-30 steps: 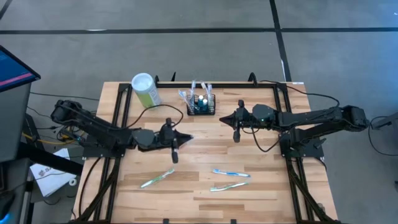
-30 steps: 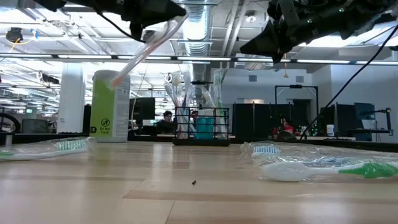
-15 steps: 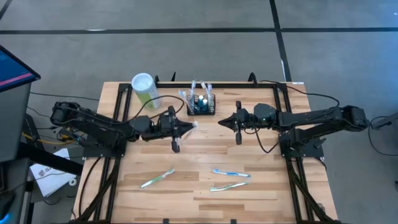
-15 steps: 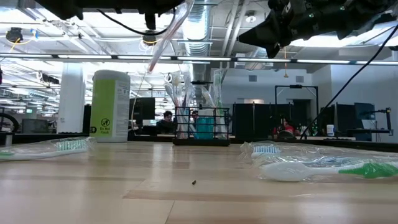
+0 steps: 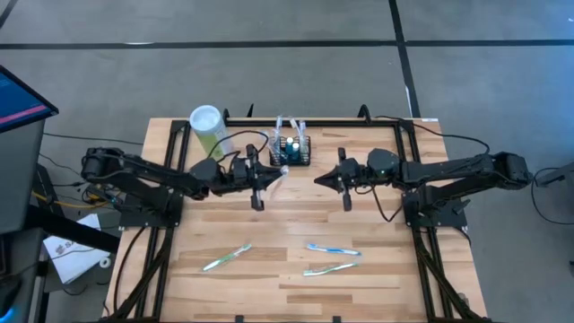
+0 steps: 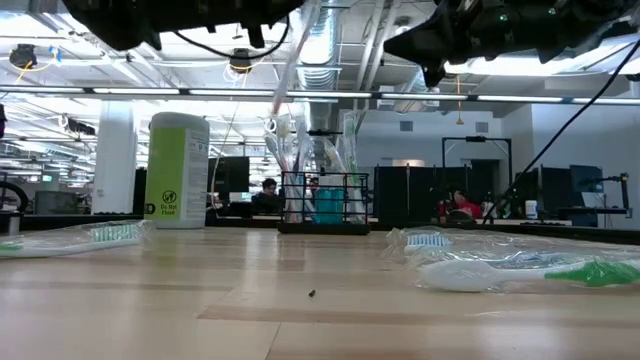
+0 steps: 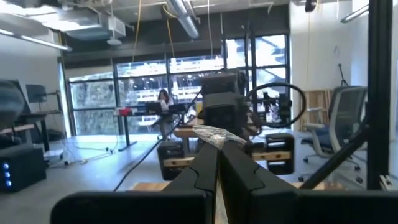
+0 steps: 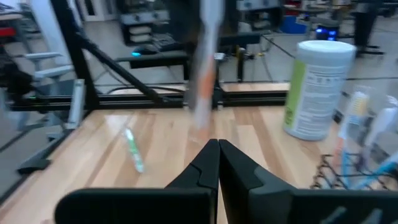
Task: Pick & Place toothbrushing station
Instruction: Put the orange toothbrush into the black wire organizer
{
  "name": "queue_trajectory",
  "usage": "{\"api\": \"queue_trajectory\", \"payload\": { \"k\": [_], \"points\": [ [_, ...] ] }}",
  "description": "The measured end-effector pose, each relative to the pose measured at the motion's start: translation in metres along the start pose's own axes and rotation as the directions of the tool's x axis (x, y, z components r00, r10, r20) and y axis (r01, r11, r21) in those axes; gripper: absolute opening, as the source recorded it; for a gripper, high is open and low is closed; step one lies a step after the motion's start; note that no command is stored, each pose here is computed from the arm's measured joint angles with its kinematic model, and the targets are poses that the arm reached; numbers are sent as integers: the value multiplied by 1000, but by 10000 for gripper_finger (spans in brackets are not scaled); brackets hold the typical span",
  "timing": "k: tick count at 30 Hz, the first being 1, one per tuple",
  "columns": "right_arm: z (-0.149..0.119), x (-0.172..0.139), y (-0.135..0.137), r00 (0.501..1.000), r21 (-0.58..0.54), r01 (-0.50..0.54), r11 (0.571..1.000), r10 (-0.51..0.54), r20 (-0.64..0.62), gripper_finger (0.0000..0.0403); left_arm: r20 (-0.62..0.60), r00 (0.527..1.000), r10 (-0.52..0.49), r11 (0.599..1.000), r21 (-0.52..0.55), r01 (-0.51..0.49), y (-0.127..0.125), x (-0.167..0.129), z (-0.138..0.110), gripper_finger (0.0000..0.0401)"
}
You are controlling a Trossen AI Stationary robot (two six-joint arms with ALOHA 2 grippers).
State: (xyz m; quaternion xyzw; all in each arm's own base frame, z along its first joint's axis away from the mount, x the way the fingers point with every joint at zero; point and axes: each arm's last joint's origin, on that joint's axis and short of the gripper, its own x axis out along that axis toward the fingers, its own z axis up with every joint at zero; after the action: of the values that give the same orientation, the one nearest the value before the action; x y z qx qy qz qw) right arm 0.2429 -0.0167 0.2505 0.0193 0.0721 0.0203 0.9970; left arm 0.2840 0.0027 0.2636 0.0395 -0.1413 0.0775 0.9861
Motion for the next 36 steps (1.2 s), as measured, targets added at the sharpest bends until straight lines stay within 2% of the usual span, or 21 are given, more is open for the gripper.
{"api": "queue_trajectory", "payload": {
  "k": [7, 17, 20, 28, 36],
  "points": [
    [2, 1, 8, 999, -12, -38, 999, 38, 19, 0, 74, 997, -38, 999, 5, 38, 4, 11, -18, 1],
    [-5, 9, 8, 999, -3, -44, 999, 44, 7, 7, 112, 990, -85, 996, 29, 82, 4, 37, -20, 1],
    [-11, 17, 7, 999, -11, -45, 999, 45, -1, 34, 119, 988, -94, 995, 37, 90, 4, 39, -18, 1],
    [-10, 28, 2, 995, -40, -28, 999, 31, 97, 125, 117, 989, -95, 995, 38, 91, 3, 39, -18, 1],
    [-4, 27, 3, 986, -49, -25, 998, 33, 162, 169, 116, 989, -94, 995, 38, 90, 3, 39, -19, 1]
  ]
}}
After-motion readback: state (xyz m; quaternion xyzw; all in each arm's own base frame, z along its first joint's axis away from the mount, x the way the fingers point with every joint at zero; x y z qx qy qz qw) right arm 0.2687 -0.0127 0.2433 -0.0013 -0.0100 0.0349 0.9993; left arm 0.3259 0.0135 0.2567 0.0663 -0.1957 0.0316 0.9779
